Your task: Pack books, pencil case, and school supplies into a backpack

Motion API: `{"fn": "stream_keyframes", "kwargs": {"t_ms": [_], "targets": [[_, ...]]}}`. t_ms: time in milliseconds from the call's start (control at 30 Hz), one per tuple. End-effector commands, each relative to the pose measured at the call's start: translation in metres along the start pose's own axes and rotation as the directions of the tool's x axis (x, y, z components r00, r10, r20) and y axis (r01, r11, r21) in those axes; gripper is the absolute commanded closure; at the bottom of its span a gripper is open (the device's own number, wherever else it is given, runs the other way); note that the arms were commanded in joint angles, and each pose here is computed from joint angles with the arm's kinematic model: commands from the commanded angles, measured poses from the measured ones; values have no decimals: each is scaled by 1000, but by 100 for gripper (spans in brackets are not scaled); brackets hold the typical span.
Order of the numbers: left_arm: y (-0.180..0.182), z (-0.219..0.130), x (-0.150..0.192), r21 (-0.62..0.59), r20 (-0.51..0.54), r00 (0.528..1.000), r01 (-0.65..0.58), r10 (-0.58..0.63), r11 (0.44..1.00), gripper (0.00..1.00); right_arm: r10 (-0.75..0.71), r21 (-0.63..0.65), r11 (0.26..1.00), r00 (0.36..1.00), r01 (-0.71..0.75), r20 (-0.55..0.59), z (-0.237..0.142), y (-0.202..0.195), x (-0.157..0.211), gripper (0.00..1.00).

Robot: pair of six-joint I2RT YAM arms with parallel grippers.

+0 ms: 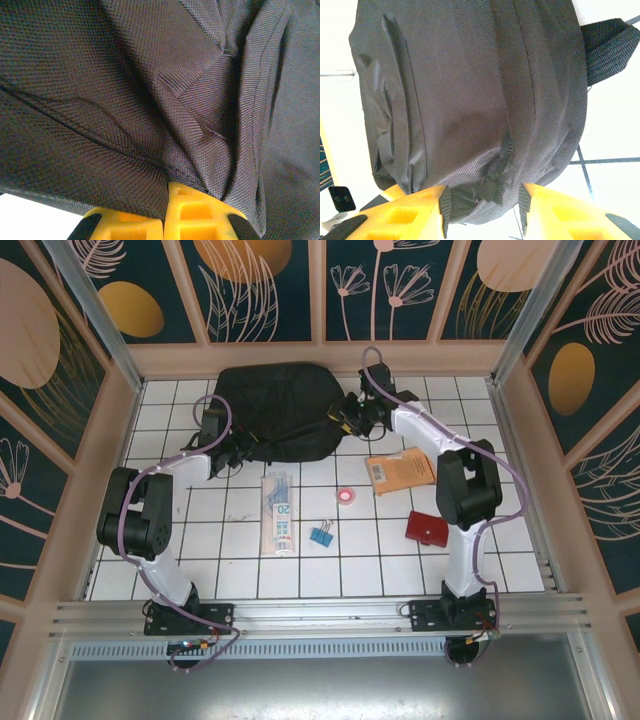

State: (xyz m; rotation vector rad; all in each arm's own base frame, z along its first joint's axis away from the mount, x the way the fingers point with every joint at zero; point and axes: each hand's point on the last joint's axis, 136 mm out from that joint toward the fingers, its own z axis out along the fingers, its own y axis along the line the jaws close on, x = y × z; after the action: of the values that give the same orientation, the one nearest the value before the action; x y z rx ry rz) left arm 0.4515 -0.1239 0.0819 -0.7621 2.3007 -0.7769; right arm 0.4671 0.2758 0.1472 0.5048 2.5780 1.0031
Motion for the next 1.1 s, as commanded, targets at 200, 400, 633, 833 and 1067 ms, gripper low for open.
{"fn": "stream_keyframes", "kwargs": {"t_ms": [200, 400, 633, 833, 1067], "targets": [[-6, -2, -1, 18, 16, 999, -36, 36, 999, 100, 7, 17, 1000, 1000, -7, 3, -7, -3, 0, 58], [-6, -3, -1, 20, 15, 999, -40, 40, 999, 100, 18, 5, 1000, 1000, -18, -3, 1, -3, -1, 65], [-6, -2, 0, 18, 14, 999, -42, 42, 999, 100, 5, 17, 1000, 1000, -5, -19, 13, 1, -3, 69], [-6, -2, -1, 19, 14, 999, -44, 44, 999, 100, 14, 24, 1000, 999, -13, -45, 23, -7, 2, 71], [-3, -1, -2, 4, 18, 999, -48, 47, 999, 100, -13, 18, 1000, 1000, 13, -16, 10, 2, -4, 100]]}}
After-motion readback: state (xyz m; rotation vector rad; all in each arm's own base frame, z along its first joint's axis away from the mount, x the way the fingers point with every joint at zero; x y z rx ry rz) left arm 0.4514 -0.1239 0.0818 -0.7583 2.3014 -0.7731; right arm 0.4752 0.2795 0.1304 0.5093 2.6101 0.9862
